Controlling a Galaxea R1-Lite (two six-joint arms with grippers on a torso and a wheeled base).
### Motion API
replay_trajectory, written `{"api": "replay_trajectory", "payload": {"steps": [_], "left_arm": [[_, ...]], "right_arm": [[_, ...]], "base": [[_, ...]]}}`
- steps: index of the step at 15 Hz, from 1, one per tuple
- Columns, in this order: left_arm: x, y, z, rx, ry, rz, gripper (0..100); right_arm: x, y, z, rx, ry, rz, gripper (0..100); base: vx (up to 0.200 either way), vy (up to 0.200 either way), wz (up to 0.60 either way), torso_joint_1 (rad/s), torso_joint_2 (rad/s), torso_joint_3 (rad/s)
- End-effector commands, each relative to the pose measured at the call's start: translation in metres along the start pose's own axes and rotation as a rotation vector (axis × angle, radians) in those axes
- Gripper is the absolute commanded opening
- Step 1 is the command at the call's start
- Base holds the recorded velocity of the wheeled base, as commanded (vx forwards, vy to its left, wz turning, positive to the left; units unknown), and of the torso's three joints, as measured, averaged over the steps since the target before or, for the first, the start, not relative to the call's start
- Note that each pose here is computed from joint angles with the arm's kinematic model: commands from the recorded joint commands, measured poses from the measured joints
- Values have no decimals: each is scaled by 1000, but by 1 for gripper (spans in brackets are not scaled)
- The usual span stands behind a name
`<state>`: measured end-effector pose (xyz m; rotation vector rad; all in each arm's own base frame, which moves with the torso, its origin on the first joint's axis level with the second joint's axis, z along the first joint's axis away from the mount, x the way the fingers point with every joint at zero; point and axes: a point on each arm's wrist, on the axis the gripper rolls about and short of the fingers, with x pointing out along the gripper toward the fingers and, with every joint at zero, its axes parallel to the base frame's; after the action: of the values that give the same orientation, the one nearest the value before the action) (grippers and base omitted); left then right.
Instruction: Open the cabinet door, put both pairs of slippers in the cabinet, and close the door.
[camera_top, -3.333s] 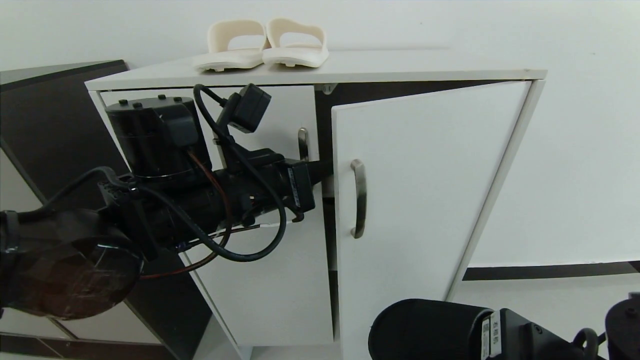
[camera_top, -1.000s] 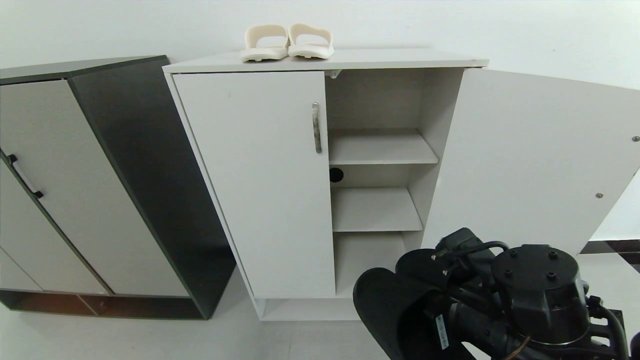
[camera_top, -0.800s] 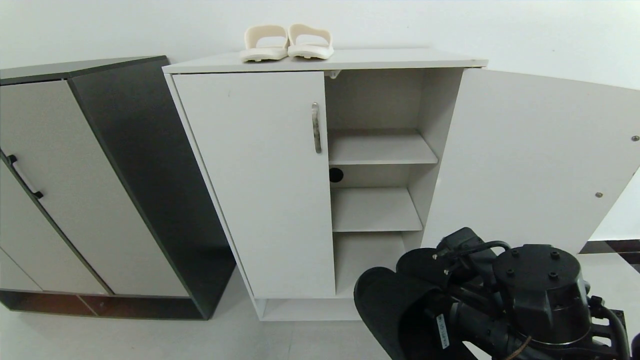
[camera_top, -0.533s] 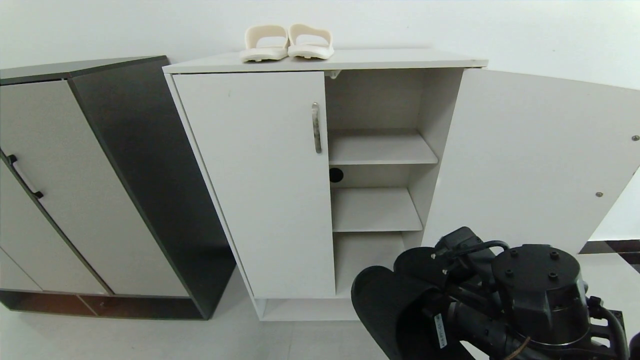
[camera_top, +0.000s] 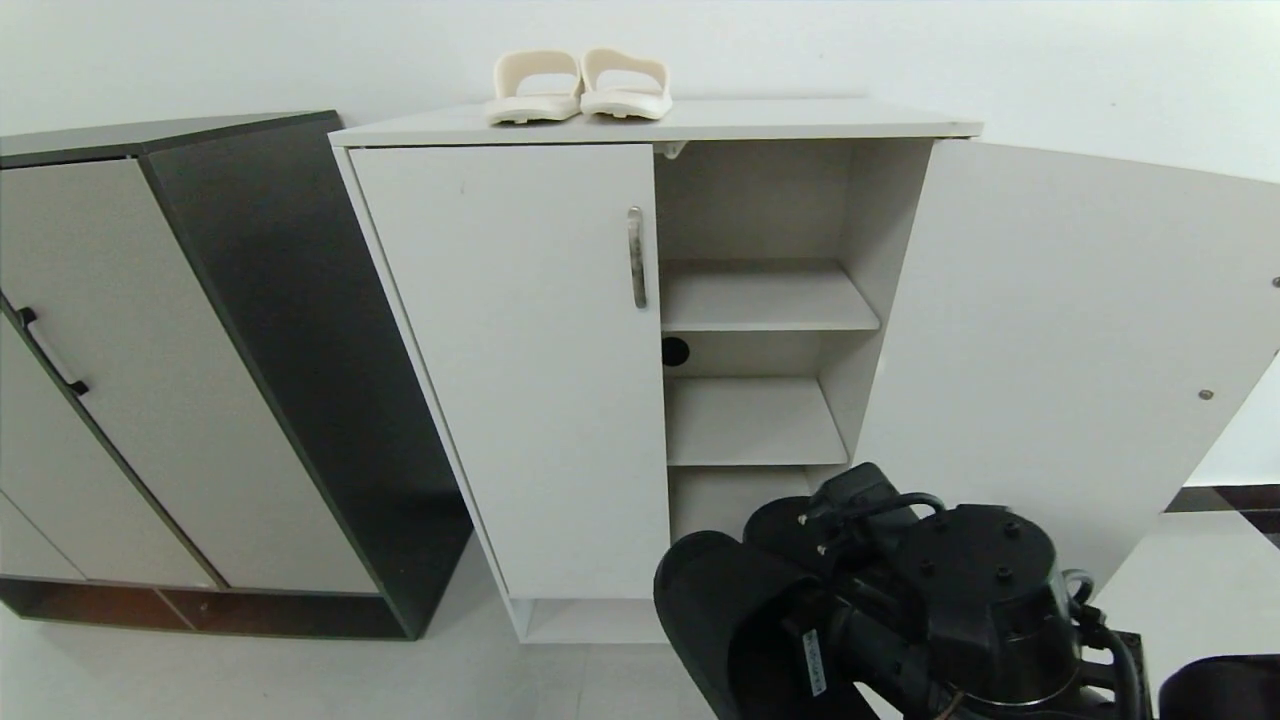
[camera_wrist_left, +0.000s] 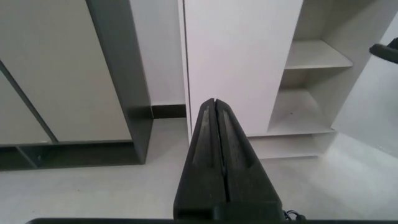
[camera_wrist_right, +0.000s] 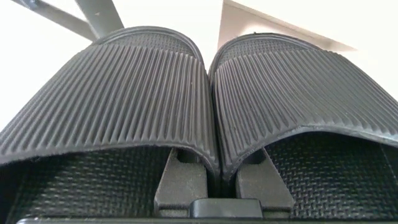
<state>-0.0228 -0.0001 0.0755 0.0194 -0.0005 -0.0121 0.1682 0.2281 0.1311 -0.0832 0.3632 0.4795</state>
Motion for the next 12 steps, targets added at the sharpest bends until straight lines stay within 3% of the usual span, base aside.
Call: {"api": "replay_trajectory", "payload": {"steps": [1, 2, 7, 12], "left_arm": [[0, 0, 0, -1, 2, 0, 0], [0, 0, 0, -4, 2, 0, 0], [0, 0, 0, -15, 0, 0, 0], [0, 0, 0, -15, 0, 0, 0]], "right_arm": [[36, 28, -8, 19, 1, -114, 0], [45, 33, -6, 28, -15, -147, 0], [72, 43, -12, 35, -4, -158, 0], [93, 34, -23, 45, 27, -203, 0]], "base": [[0, -200, 0, 7, -7, 12], [0, -200, 0, 7, -2, 7], [0, 0, 0, 0, 0, 0], [0, 0, 0, 0, 0, 0]]}}
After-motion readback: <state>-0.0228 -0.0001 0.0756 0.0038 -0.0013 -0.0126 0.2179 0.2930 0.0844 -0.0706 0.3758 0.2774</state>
